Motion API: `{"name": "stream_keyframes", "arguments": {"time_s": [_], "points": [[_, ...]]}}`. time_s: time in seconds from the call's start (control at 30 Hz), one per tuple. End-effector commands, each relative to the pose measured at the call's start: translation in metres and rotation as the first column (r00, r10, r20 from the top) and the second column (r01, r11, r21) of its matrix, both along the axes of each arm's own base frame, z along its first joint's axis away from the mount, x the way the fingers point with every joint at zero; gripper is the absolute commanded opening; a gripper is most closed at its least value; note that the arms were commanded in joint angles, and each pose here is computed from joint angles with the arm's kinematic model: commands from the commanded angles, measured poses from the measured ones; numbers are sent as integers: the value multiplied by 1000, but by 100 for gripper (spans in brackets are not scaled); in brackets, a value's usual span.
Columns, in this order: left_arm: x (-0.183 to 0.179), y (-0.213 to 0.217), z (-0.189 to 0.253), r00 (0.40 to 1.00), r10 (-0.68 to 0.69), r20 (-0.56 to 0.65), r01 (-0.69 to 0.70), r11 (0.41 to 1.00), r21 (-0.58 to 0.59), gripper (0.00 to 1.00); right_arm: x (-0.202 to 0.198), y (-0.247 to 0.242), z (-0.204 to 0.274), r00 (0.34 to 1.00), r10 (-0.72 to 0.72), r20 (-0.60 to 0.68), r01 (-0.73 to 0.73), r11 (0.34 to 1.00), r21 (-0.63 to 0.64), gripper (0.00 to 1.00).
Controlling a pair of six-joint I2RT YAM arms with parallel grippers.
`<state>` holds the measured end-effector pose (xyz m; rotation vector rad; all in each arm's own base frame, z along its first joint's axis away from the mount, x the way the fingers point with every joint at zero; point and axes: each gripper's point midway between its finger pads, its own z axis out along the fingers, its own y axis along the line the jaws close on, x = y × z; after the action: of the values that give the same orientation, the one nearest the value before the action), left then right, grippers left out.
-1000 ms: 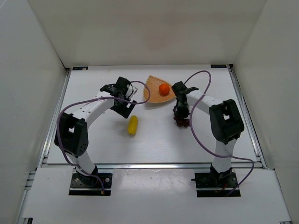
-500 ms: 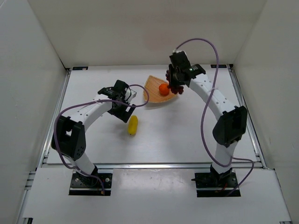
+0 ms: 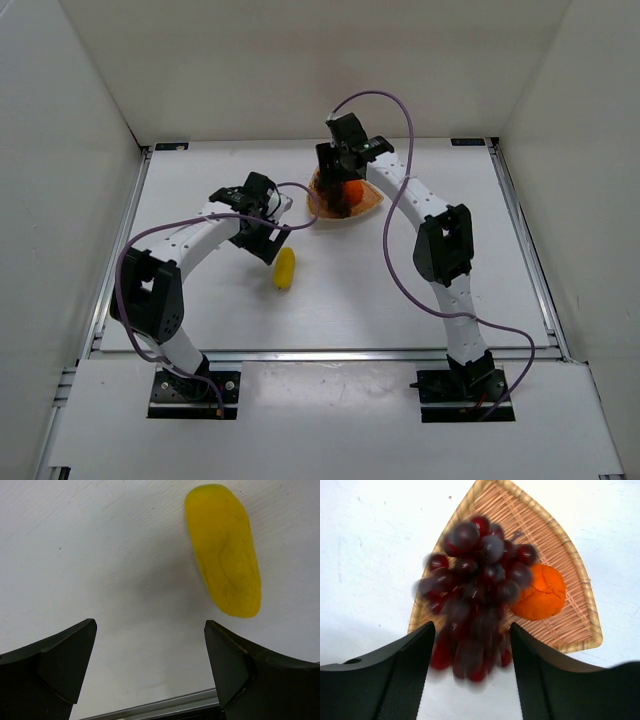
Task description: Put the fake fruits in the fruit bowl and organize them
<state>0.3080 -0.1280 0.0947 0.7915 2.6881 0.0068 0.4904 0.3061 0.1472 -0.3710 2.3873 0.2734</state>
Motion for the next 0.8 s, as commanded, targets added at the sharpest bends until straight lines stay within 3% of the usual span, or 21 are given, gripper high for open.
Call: {"name": "stream_keyframes", "arguments": {"time_s": [0.0,0.1,0.4,0.7,0.73,0.77], "points": [[-1,-13,9,998,-51,25,52,999,-14,100,-2,10,26,998,51,39,-53,996,66,77],[-8,-27,2,996,-93,-4,93,995,-26,100,-10,13,28,997,66,34,-69,995,70,90],[-23,-53,-29,973,-137,-183,116,985,-125,100,-28,-13,88,994,-25,108,15,995,96,94],[-8,-88,-50,952,-168,-255,119,973,-196,100,-60,-70,84,985,-152,85,149,988,38,94],[-10,-87,-59,946,-164,-278,115,976,-186,96,-61,-78,82,982,-169,84,168,985,28,94],[-9,-88,-59,945,-163,-284,114,976,-183,85,-66,-81,85,981,-178,82,176,984,38,94]]}}
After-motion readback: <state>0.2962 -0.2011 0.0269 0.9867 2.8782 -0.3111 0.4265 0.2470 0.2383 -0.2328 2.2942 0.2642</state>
